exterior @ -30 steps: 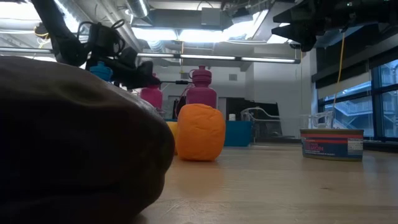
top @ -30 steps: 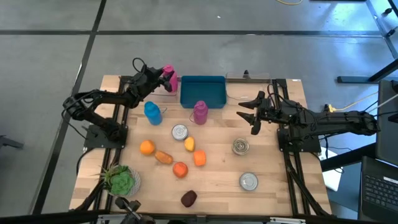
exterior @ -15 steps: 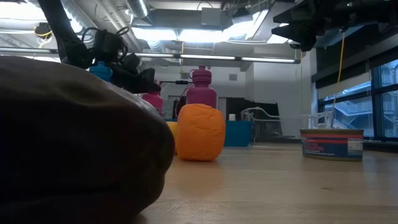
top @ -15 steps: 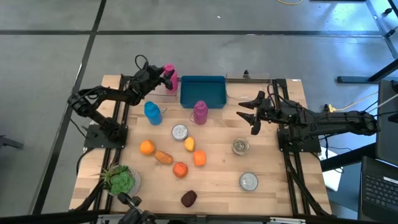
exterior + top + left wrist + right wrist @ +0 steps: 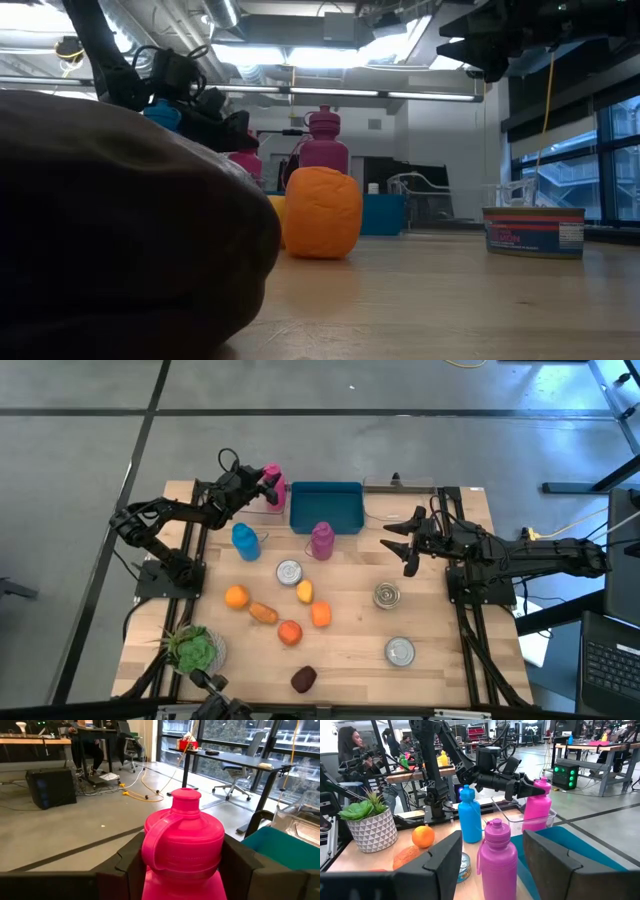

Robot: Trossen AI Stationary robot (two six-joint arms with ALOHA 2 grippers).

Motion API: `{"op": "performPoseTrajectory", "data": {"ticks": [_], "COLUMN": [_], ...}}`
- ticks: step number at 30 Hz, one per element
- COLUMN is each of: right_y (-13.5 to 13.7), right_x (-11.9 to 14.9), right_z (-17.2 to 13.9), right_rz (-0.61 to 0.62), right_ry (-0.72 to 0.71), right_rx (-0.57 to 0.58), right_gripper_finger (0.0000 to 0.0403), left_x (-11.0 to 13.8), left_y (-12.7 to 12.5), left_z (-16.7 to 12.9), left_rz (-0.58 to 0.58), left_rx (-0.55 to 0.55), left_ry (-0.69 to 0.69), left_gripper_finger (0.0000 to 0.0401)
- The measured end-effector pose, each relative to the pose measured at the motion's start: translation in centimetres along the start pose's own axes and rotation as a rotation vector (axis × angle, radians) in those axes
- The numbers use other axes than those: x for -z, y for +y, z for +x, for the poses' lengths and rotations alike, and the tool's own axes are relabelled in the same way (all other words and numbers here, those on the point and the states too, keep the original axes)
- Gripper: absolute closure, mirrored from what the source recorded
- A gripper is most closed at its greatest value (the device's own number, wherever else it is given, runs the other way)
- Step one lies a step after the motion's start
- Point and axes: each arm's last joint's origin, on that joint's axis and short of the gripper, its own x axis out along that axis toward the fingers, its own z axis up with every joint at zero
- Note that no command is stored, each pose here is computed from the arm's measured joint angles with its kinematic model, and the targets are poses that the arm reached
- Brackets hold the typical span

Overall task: Pick & Place Food Item
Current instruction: Put the pink bottle into the left transparent bin, then put the blue bottle into the left transparent bin

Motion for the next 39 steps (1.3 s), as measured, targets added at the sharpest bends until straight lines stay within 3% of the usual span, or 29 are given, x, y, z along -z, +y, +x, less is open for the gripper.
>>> {"op": "performPoseTrajectory", "data": {"ticks": [10, 22, 31, 39], "right_y": [0.0, 0.0, 0.0, 0.0], "right_x": [0.0, 0.0, 0.0, 0.0], "right_z": [0.0, 0.0, 0.0, 0.0], "right_rz": [0.0, 0.0, 0.0, -0.015], "right_ry": [0.0, 0.001, 0.001, 0.001], "right_rx": [0.0, 0.0, 0.0, 0.0], "right_gripper_finger": [0.0195, 0.0195, 0.0195, 0.0195], "left_x": [-0.1, -0.5, -3.7, -7.3], "left_y": [-0.1, -0.1, -0.3, -1.0], "left_z": [0.0, -0.2, -1.7, -5.0], "left_rz": [-0.001, 0.007, 0.037, 0.097], "left_rx": [0.025, 0.027, 0.034, 0.06], "left_ry": [-0.006, -0.021, -0.146, -0.216], "left_gripper_finger": [0.0163, 0.015, 0.015, 0.015]}}
